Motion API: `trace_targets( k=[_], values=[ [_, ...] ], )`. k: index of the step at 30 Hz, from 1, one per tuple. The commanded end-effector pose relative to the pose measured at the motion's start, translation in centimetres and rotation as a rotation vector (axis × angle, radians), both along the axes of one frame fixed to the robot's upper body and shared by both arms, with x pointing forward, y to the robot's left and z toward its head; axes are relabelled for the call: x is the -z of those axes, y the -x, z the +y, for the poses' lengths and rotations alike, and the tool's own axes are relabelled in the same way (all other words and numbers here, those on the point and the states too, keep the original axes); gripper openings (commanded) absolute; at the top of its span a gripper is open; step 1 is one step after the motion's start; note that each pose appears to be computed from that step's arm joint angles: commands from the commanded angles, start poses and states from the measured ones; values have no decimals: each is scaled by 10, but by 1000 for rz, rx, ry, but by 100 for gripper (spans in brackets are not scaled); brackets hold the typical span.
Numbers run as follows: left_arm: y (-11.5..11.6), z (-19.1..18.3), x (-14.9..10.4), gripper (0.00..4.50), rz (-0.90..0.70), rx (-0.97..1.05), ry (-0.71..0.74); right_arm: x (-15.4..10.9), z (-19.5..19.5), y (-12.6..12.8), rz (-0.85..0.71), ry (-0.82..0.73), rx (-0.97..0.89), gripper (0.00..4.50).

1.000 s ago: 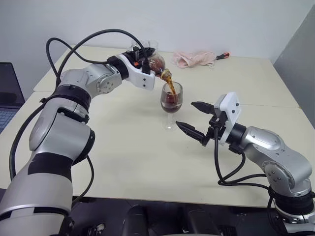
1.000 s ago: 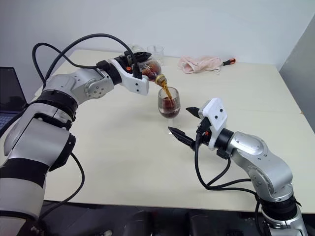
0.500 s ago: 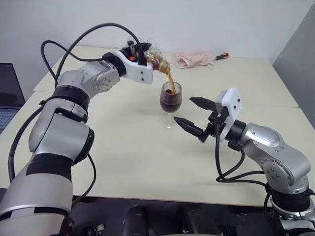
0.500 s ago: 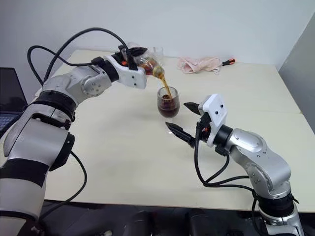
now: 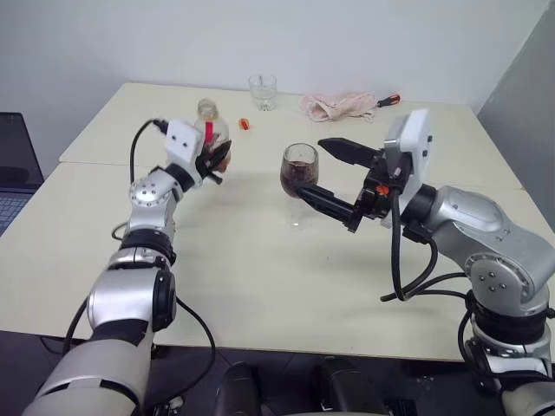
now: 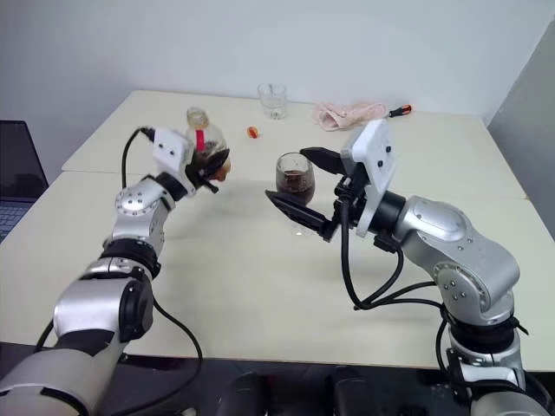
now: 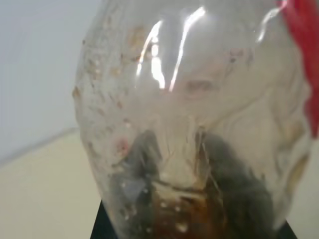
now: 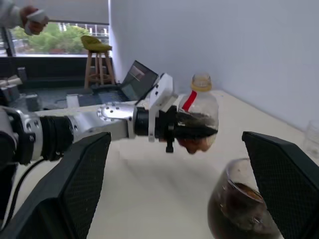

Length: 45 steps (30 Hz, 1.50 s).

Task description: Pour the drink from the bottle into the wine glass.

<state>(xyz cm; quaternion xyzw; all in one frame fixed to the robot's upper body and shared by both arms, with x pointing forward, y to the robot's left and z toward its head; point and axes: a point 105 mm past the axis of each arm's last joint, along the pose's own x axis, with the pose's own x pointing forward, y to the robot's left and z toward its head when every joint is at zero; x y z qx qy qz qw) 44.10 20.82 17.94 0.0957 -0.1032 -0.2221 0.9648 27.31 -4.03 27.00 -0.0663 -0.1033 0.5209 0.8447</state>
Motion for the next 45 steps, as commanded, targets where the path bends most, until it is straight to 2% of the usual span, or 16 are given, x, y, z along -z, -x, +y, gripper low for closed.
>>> trace_targets(
  k=[1,5,13,23,24,29,32,36,45],
  values=[
    [4,4,-10,102,-35,-6,80,9,9,-5,38,91,8,450],
    [7,5,13,102,31,-44,123,8,19,-11,11,93,14,450],
    [17,20,36,102,71,-156,124,14,24,-15,3,123,-1,450],
    [27,34,41,438,89,-204,143,17,25,-15,-5,140,-23,450],
    [28,36,41,447,90,-211,138,17,25,-15,-7,144,-27,450],
    [41,45,36,447,113,-162,105,18,22,-16,-12,161,-40,450],
    [58,44,21,447,97,-67,64,19,17,-18,-18,180,-37,450],
    [79,60,-4,447,96,-44,38,17,5,-24,-25,196,-13,450],
    [106,60,-45,447,159,99,-97,15,-14,-29,-46,235,13,450]
  ],
)
